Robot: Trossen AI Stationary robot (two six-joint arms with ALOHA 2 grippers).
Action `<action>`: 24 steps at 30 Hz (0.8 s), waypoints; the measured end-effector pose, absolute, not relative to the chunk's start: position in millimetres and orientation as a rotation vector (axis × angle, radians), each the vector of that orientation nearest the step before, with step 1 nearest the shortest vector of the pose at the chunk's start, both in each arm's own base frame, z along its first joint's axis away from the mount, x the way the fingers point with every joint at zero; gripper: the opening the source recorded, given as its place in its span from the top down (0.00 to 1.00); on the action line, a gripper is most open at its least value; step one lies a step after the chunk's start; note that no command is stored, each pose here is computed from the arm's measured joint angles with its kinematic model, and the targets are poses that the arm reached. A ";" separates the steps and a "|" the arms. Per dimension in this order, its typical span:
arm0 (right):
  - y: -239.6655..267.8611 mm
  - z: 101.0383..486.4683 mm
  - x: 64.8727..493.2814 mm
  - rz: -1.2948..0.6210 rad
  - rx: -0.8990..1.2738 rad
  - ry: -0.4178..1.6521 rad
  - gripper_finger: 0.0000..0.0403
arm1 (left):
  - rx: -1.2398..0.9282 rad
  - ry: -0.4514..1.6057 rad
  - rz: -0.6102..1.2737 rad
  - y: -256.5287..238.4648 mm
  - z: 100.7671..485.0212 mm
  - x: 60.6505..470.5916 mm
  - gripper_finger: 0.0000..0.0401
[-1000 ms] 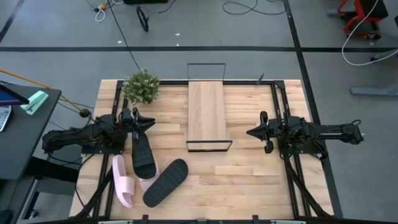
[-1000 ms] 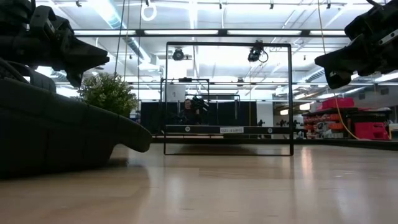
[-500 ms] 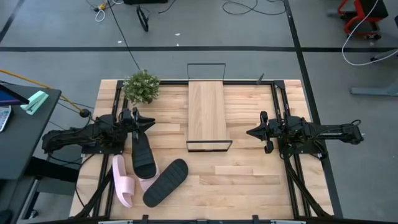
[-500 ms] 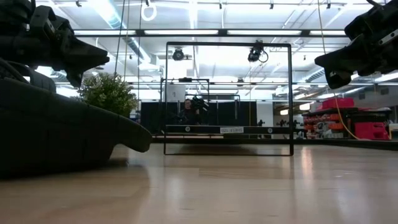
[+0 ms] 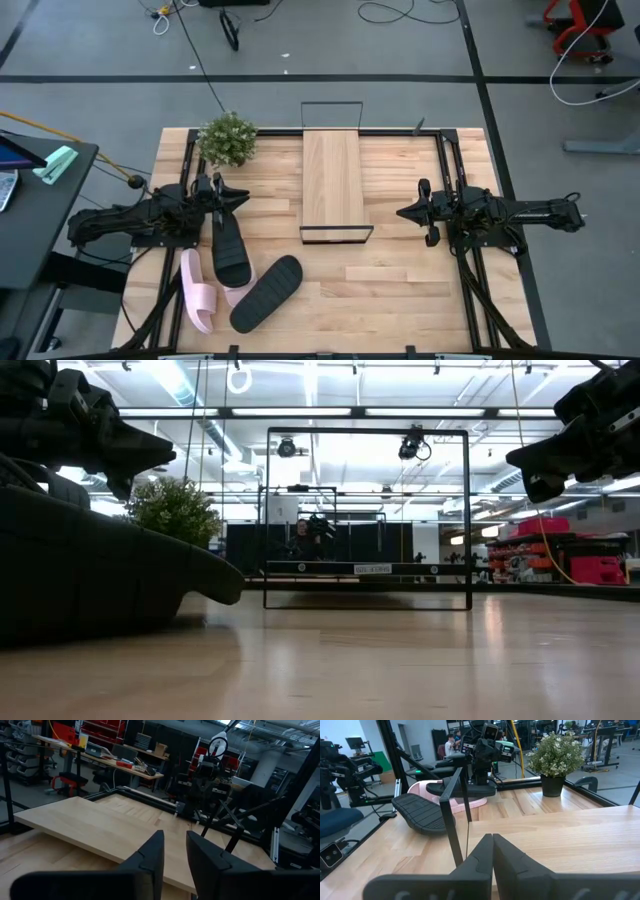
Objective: Pick and place slides into the shelf
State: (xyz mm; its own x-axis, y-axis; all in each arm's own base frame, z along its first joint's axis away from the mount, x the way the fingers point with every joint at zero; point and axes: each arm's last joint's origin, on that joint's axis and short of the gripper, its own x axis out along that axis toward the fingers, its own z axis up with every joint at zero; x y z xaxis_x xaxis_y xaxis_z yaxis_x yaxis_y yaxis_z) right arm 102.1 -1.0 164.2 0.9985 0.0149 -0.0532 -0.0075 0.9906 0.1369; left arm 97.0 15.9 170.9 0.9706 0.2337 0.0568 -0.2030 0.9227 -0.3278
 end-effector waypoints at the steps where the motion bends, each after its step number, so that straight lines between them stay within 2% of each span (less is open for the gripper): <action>1: -1.0 164.2 102.1 0.011 0.137 0.054 0.97 | -0.326 -0.096 0.224 15.9 171.1 96.9 0.78; 11: -1.0 164.1 102.1 0.011 0.137 0.055 0.97 | -0.326 -0.096 0.224 15.9 171.0 96.9 0.80; 24: -1.0 164.1 102.1 0.011 0.137 0.055 0.97 | -0.326 -0.096 0.224 15.9 170.9 96.9 0.78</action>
State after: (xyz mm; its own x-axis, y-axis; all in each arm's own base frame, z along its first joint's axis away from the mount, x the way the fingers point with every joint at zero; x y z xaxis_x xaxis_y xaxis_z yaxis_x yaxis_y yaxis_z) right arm 102.1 -1.0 164.1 0.9984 0.0152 -0.0537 -0.0077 0.9906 0.1368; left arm 96.9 15.9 170.9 0.9707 0.2334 0.0571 -0.2026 0.9229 -0.3275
